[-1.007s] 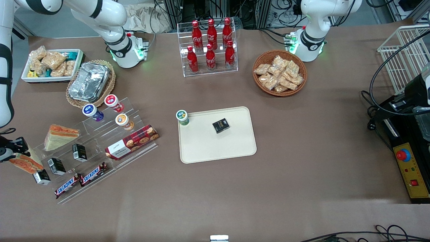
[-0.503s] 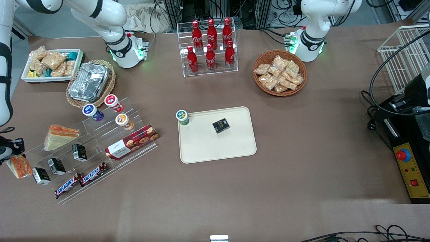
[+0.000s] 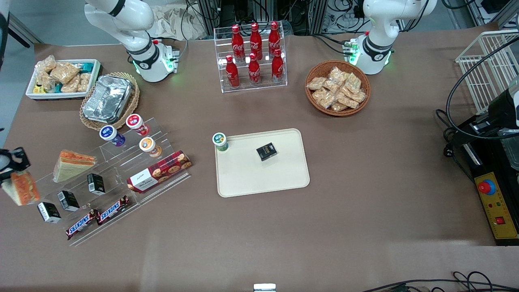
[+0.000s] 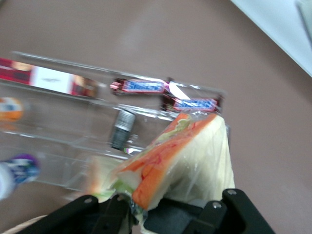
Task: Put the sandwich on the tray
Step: 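Lift the sandwich out of the rack and carry it toward the cream tray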
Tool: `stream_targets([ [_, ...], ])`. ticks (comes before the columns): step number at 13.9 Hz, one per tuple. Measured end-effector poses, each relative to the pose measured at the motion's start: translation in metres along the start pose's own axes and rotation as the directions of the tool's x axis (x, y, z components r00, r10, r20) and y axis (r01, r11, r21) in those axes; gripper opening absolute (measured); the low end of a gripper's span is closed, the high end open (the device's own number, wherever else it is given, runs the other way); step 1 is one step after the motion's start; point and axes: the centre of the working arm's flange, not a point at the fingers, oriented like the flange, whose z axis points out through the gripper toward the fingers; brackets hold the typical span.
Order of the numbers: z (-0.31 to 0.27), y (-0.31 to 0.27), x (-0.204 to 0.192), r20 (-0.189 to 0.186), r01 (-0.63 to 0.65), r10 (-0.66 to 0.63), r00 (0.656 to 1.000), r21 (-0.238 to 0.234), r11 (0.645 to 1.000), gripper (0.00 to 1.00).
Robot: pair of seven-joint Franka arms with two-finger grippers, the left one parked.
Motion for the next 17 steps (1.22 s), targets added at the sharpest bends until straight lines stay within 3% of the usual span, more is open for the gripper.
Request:
stream_targets([
  [3, -0.003, -0.063, 0.066, 0.018, 0.143, -0.145, 0.989, 0.073, 0.987, 0.00],
  [6, 0.001, -0.132, 0.136, 0.009, 0.296, -0.298, 0.954, 0.092, 0.951, 0.00],
  [11, 0.032, -0.267, 0.237, -0.074, 0.499, -0.493, 0.867, 0.153, 0.853, 0.00],
  [14, 0.083, -0.332, 0.283, -0.103, 0.528, -0.518, 0.849, 0.159, 0.834, 0.00],
  [17, 0.151, -0.406, 0.325, -0.126, 0.519, -0.505, 0.854, 0.134, 0.845, 0.00],
])
